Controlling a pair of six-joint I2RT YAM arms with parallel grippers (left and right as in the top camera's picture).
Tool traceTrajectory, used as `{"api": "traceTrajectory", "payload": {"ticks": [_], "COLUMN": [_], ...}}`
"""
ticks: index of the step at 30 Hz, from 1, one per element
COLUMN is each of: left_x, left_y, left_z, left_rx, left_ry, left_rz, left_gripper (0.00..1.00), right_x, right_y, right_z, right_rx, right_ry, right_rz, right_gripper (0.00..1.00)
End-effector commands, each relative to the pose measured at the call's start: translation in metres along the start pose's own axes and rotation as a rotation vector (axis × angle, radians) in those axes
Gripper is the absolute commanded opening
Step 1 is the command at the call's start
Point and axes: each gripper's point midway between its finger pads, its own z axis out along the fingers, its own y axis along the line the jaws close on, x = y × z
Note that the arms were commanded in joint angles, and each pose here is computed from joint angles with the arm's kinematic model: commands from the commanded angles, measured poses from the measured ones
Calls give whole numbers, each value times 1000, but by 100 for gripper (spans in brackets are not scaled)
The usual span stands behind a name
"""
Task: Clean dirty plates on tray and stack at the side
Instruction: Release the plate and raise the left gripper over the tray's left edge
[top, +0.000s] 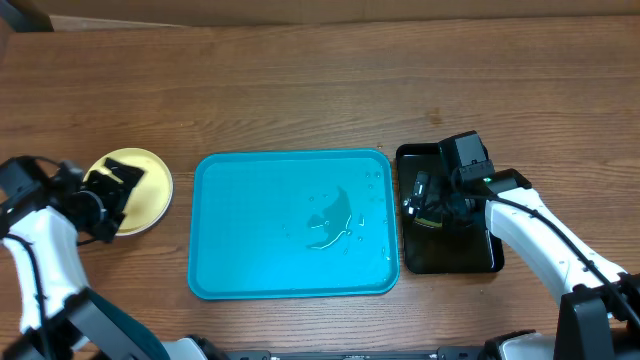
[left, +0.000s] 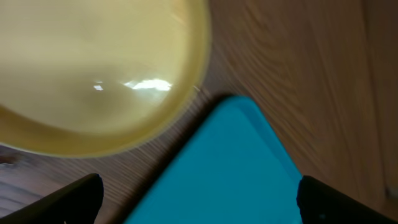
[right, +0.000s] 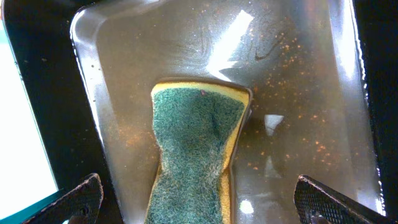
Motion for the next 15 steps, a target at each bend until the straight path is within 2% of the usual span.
{"api": "traceTrajectory", "payload": {"ticks": [1, 7, 12, 15], "left_x": [29, 70, 99, 106], "left_y": [-57, -75, -94, -99], "left_z": [-11, 16, 27, 29], "left_rx": [120, 13, 33, 39], "left_ry": [44, 140, 205, 219], "left_rz": [280, 461, 551, 573], "left_gripper": [100, 100, 100, 100], "right_x": [-2, -2, -4, -21], "right_y": [-2, -2, -1, 8], "right_z": [0, 0, 0, -1], "right_rx": [7, 7, 3, -35], "right_ry": [-9, -9, -17, -86], "right_rz": [2, 2, 2, 6], "right_gripper": [100, 100, 100, 100]}}
